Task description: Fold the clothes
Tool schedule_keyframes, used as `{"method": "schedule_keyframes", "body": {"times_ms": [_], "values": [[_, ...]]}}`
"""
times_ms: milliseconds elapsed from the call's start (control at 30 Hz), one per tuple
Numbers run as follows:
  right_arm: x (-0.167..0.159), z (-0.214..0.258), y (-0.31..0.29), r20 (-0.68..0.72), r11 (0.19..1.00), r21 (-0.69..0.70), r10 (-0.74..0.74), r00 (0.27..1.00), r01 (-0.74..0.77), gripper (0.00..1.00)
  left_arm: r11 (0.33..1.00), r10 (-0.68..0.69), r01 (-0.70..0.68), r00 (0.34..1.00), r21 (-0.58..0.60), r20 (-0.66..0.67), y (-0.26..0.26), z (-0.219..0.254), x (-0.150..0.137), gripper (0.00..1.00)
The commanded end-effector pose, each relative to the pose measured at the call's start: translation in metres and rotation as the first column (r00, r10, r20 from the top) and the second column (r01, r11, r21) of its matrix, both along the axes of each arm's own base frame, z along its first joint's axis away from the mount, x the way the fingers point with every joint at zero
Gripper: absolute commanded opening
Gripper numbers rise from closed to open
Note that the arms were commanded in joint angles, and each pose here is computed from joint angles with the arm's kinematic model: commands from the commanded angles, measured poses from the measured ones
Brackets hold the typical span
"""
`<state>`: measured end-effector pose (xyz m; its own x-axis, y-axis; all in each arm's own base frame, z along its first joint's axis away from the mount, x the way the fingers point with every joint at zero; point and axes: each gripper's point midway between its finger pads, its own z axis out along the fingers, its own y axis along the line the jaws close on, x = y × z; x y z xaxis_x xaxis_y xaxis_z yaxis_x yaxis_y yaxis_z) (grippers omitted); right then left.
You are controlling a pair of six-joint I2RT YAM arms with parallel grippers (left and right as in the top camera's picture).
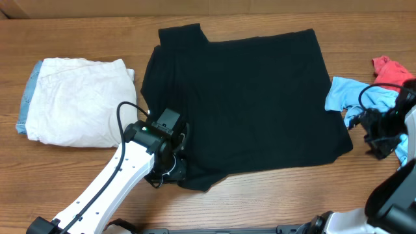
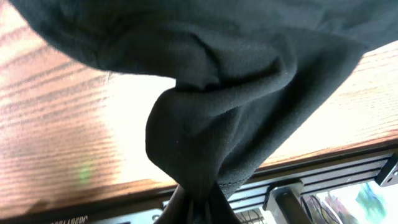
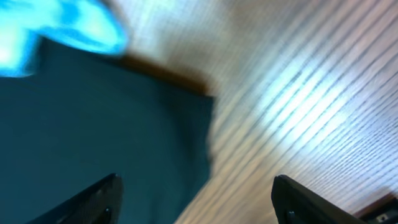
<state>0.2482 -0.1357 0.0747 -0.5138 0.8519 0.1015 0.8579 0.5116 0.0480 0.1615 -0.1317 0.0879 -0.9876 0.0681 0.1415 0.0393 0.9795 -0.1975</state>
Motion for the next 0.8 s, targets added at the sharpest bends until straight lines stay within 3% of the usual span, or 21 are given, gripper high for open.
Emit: {"method": "schedule_keyframes", "body": {"times_ms": [0, 200, 367, 467, 500, 533, 667, 767], "values": [[-0.017, -0.034, 0.000, -0.063, 0.998, 0.033, -0.046, 0.997, 0.048, 0.79, 1.000, 0.000, 0.000, 0.999, -0.002, 0.036, -0.001, 0.002, 0.009, 0.04], [-0.024, -0.064, 0.006, -0.047, 0.998, 0.028, -0.052, 0.998, 0.053, 0.79, 1.000, -0.002, 0.002, 0.999, -0.006, 0.036, -0.001, 0.003, 0.009, 0.04], [-0.004, -0.076, 0.017, 0.066, 0.994, 0.083, -0.070, 0.995, 0.064, 0.79, 1.000, -0.001, 0.002, 0.999, -0.011, 0.045, -0.002, 0.003, 0.011, 0.05], [0.007, -0.074, 0.021, 0.116, 0.994, 0.101, -0.052, 0.992, 0.040, 0.54, 1.000, -0.001, 0.002, 0.999, -0.011, 0.046, -0.002, 0.002, 0.011, 0.05], [0.010, -0.073, 0.022, 0.136, 0.994, 0.108, -0.031, 0.990, 0.016, 0.31, 1.000, -0.001, 0.002, 0.999, -0.011, 0.045, -0.002, 0.003, 0.011, 0.05], [0.011, -0.069, 0.020, 0.141, 0.995, 0.101, -0.017, 0.990, 0.003, 0.20, 1.000, -0.002, 0.002, 0.999, -0.012, 0.045, -0.003, 0.003, 0.011, 0.05], [0.014, -0.032, -0.001, 0.149, 1.000, 0.018, -0.024, 0.989, 0.021, 0.04, 1.000, 0.021, -0.020, 0.999, -0.009, 0.026, -0.002, 0.003, 0.008, 0.04], [0.019, 0.009, -0.010, 0.188, 0.999, -0.044, -0.015, 0.982, 0.023, 0.04, 0.997, 0.074, -0.074, 0.997, -0.002, 0.014, -0.002, 0.004, 0.006, 0.04]]}}
